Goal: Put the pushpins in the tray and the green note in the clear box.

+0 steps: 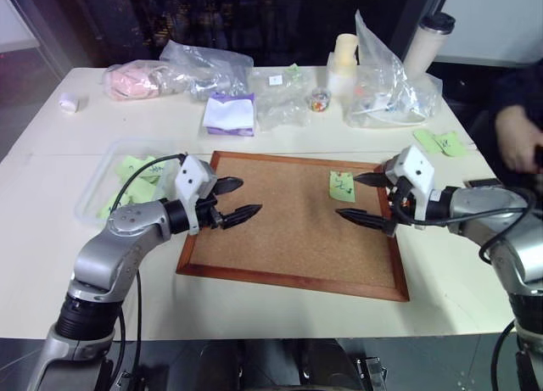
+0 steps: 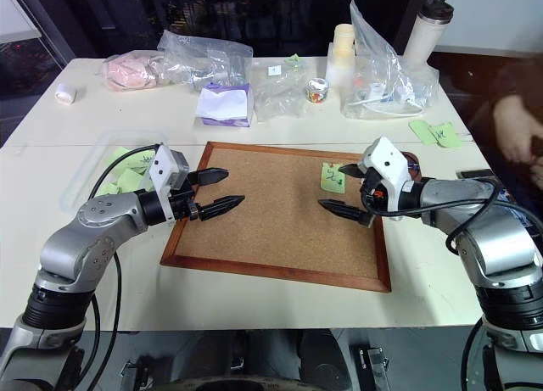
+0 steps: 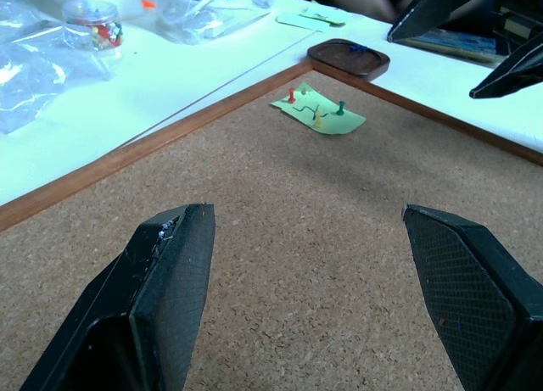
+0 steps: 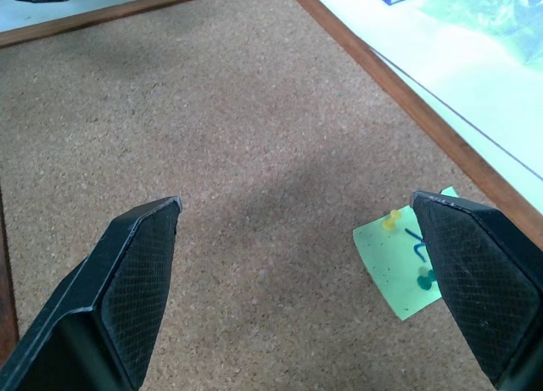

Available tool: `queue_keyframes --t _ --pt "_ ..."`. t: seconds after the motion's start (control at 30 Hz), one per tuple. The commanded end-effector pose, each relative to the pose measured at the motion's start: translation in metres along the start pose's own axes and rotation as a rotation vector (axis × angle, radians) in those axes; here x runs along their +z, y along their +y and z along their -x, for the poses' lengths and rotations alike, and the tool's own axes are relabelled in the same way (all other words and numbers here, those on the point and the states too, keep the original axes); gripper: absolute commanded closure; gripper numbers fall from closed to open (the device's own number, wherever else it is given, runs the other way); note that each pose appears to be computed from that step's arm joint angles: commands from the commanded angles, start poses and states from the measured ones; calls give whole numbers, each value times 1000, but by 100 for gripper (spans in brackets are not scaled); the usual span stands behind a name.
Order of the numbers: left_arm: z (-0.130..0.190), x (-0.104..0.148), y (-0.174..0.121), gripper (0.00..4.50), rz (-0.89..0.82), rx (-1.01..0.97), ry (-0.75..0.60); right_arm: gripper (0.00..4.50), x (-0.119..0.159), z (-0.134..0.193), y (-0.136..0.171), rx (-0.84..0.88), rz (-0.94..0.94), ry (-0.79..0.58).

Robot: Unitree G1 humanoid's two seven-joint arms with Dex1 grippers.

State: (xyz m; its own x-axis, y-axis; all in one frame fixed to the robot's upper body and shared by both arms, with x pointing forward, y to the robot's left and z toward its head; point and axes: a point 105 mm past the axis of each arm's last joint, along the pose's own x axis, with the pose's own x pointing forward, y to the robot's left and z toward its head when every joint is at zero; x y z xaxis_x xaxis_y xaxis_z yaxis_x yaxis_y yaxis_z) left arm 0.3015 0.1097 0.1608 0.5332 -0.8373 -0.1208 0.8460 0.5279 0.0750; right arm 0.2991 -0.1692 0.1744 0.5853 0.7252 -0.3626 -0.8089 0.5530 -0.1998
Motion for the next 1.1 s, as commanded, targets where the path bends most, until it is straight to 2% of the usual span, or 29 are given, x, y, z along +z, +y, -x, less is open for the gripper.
queue_keyframes --t 0.03,0.93,0.97,1.03,1.1 --pt "1 7 -1 61 -47 -11 -12 0 8 5 -4 -24 37 -22" --pt "-4 9 -6 61 -46 -29 -35 0 7 0 -5 -34 38 -30" --pt "-6 9 -6 100 -48 -29 -37 0 7 0 -6 -40 39 -31" --pt "-11 8 -8 141 -49 -35 -44 0 7 0 -10 -61 37 -36" --pt "-20 5 -11 236 -38 -52 -53 0 7 -1 -16 -93 25 -46"
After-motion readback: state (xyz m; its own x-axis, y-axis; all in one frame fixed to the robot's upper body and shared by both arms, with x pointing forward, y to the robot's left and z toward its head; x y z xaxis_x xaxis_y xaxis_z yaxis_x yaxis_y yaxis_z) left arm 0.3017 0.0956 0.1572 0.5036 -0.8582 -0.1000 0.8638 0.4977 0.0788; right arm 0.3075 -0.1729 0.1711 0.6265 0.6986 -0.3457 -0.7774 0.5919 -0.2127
